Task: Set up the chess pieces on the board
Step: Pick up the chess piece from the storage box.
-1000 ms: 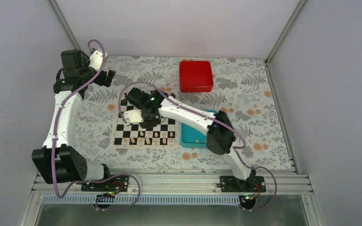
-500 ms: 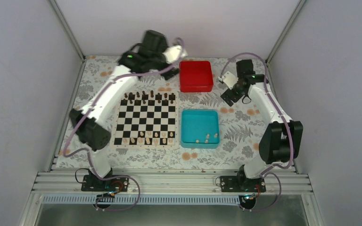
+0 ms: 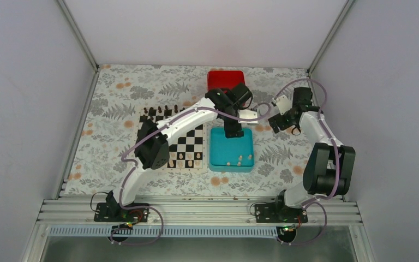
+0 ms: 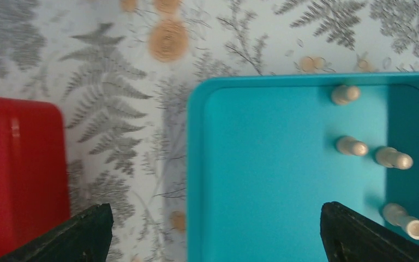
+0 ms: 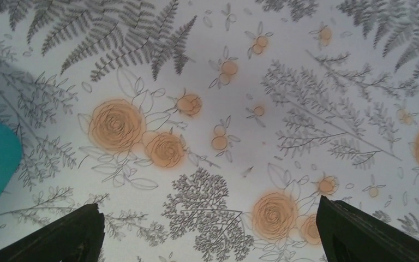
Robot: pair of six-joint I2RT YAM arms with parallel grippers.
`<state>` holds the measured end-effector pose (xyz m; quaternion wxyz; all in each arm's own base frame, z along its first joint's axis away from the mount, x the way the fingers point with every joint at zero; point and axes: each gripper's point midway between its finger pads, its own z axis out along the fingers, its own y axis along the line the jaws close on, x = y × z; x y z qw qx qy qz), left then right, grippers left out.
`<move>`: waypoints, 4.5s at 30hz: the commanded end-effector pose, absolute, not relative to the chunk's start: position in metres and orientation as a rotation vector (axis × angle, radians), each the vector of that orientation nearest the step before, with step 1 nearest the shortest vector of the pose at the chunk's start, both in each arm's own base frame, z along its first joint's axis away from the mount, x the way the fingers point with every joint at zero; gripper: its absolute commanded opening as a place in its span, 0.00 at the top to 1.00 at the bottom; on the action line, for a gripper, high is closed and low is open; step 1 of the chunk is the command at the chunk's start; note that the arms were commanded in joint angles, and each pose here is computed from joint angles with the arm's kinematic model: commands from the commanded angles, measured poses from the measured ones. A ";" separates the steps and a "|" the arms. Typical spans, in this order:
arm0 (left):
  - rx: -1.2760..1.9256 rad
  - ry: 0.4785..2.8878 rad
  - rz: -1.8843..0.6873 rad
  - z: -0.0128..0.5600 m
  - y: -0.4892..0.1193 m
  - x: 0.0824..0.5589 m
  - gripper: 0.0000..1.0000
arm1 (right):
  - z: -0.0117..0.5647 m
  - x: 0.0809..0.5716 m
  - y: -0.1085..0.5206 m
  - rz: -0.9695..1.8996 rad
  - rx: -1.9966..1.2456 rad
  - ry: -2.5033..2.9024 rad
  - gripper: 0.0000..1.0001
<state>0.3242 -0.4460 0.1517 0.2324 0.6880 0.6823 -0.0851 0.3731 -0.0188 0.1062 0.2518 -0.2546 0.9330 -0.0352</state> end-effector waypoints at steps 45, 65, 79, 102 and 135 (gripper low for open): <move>2.185 1.919 -0.445 0.051 -0.478 0.249 0.67 | 0.112 0.388 -0.011 0.021 -0.613 2.452 0.00; 2.244 1.862 -0.488 0.072 -0.473 0.229 0.65 | 0.103 0.381 -0.006 0.071 -0.641 2.477 0.00; 2.247 1.869 -0.417 0.055 -0.477 0.235 0.64 | 0.101 0.379 -0.004 0.085 -0.646 2.481 0.00; 2.305 1.868 -0.430 0.041 -0.476 0.223 0.64 | 0.098 0.378 -0.003 0.096 -0.657 2.488 0.00; 2.328 1.869 -0.429 0.028 -0.473 0.221 0.88 | 0.093 0.376 -0.002 0.107 -0.663 2.499 0.01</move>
